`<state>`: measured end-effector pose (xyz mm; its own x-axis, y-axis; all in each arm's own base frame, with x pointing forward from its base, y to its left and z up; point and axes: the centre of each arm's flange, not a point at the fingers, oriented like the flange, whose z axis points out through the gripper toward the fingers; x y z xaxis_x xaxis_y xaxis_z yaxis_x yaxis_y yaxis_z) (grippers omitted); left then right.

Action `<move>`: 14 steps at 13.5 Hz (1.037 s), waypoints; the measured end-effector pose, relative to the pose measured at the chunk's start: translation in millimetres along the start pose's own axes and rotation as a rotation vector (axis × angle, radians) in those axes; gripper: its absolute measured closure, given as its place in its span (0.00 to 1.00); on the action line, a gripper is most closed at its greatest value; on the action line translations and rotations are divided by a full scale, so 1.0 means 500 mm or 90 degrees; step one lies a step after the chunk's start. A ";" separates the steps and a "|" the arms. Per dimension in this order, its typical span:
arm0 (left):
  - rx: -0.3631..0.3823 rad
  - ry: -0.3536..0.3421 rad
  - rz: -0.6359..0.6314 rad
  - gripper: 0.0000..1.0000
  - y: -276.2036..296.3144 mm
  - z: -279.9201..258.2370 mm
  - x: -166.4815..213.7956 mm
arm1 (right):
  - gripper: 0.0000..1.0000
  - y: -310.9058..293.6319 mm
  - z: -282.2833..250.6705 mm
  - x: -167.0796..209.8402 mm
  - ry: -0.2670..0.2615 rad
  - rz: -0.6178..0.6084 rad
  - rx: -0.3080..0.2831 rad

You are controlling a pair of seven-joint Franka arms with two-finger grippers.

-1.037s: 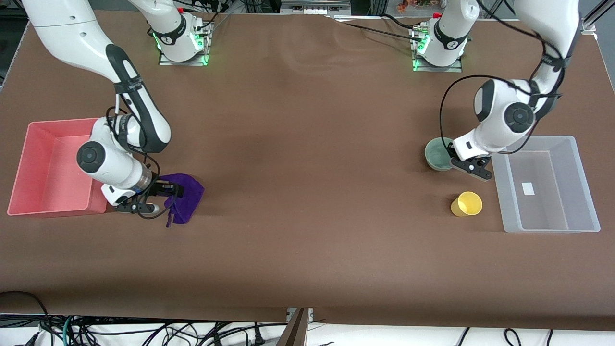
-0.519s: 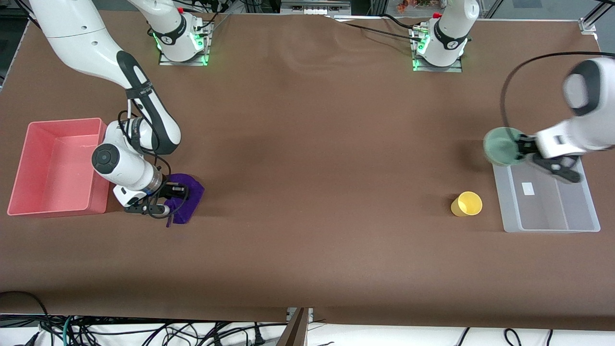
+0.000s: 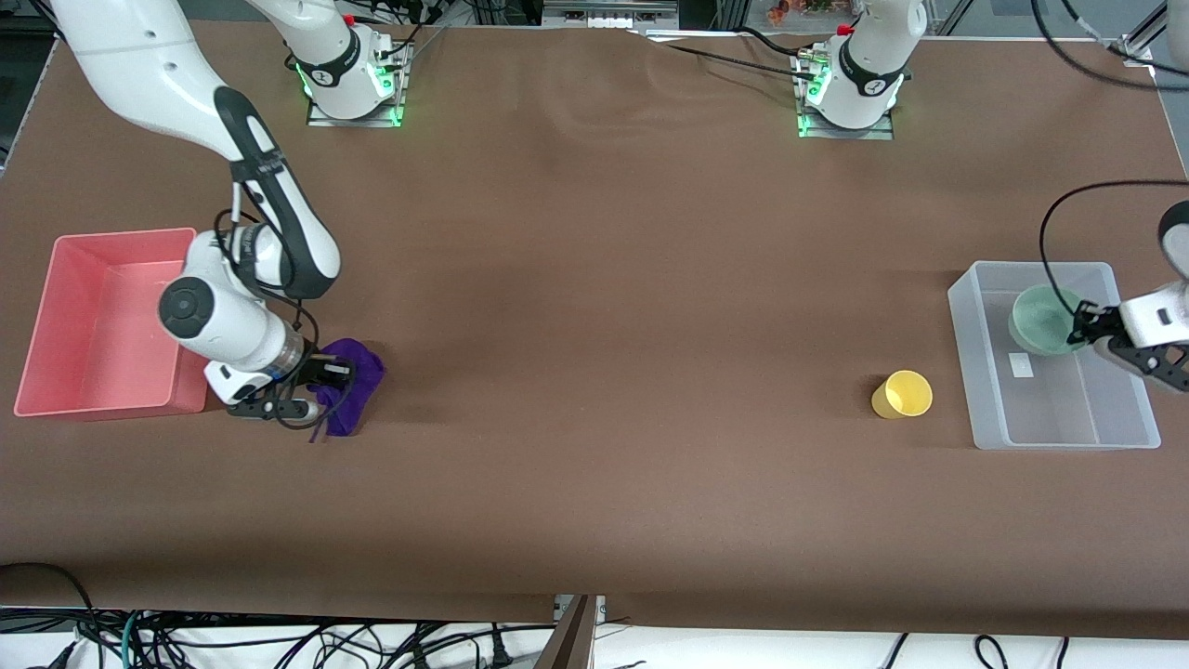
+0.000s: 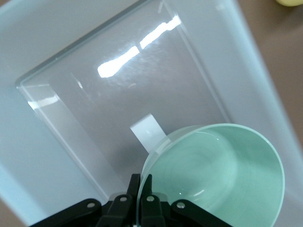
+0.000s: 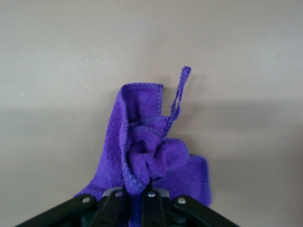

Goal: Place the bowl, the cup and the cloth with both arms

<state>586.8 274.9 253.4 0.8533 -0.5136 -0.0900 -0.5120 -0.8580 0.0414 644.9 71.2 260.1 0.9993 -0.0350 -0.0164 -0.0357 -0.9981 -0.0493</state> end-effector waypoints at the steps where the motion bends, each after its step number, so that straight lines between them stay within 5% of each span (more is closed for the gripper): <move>1: 0.002 0.001 0.007 0.96 -0.008 0.036 0.002 | 0.92 0.010 -0.065 0.005 -0.021 -0.003 -0.008; 6: 0.002 0.006 0.029 0.52 -0.024 0.031 0.010 | 0.92 0.237 -0.334 -0.034 -0.126 -0.096 -0.078; 11: -0.055 -0.002 0.044 0.01 0.071 -0.208 0.128 | 0.92 0.538 -0.324 -0.100 -0.180 -0.129 -0.072; 14: -0.054 -0.013 -0.008 0.00 0.181 -0.239 0.241 | 0.92 0.628 -0.217 -0.133 -0.199 -0.134 -0.064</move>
<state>655.1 133.9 365.1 0.8571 -0.5029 -0.1118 -0.4900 -0.8628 0.1248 569.0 -245.2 354.3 0.9313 0.1720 -0.3211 0.1862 -0.9824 0.0137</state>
